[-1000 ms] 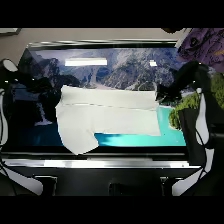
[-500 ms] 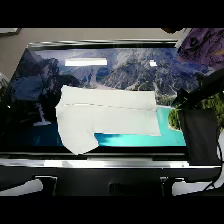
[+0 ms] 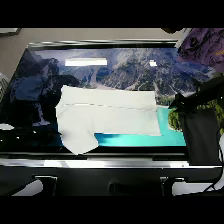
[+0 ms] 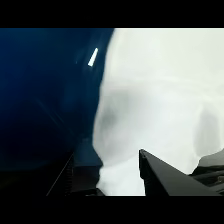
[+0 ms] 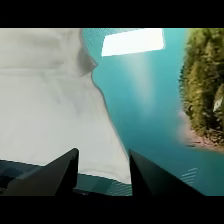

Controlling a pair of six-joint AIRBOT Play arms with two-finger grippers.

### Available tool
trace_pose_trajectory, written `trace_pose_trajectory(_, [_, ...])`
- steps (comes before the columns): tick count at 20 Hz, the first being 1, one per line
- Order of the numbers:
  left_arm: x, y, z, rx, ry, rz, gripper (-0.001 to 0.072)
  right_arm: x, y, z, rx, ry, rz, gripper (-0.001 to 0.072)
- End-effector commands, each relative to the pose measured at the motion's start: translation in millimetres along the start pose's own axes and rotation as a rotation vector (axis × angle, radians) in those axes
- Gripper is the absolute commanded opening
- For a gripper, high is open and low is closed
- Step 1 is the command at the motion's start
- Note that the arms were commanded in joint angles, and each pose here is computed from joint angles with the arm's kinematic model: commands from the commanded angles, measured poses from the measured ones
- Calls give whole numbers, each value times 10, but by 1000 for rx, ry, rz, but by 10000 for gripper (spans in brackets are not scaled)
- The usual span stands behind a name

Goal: Fold the clothes and pants, and hang the long-sleeved shirts on hangers.

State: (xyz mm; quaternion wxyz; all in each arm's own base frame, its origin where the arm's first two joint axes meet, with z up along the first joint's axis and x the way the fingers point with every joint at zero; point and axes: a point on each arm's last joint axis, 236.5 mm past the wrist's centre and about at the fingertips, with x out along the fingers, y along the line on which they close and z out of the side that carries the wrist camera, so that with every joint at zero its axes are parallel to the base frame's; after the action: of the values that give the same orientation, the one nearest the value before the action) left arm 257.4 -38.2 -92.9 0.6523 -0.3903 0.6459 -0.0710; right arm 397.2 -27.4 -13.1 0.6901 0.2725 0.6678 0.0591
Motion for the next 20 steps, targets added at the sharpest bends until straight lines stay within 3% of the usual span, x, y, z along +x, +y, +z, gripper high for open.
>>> trace_pose_trajectory(1, [193,-50,-206,21,54,1,456,6,6,12,-1,-6,5,379])
trace_pose_trajectory(5, [281,-107,-223,64,55,19,451,6,6,-1,-1,-1,5,379])
trace_pose_trajectory(6, [291,-127,-239,69,61,16,401,6,5,-13,-2,4,5,379])
trace_pose_trajectory(8, [290,-189,-264,66,70,-8,19,14,-30,-91,-27,37,-8,380])
trace_pose_trajectory(10, [282,-240,-274,60,75,-27,19,117,-92,-209,-15,78,-7,387])
trace_pose_trajectory(12, [279,-247,-301,60,86,-31,19,322,-144,-424,8,145,17,456])
trace_pose_trajectory(20, [278,-252,-317,59,93,-33,19,875,-153,-990,58,269,128,456])
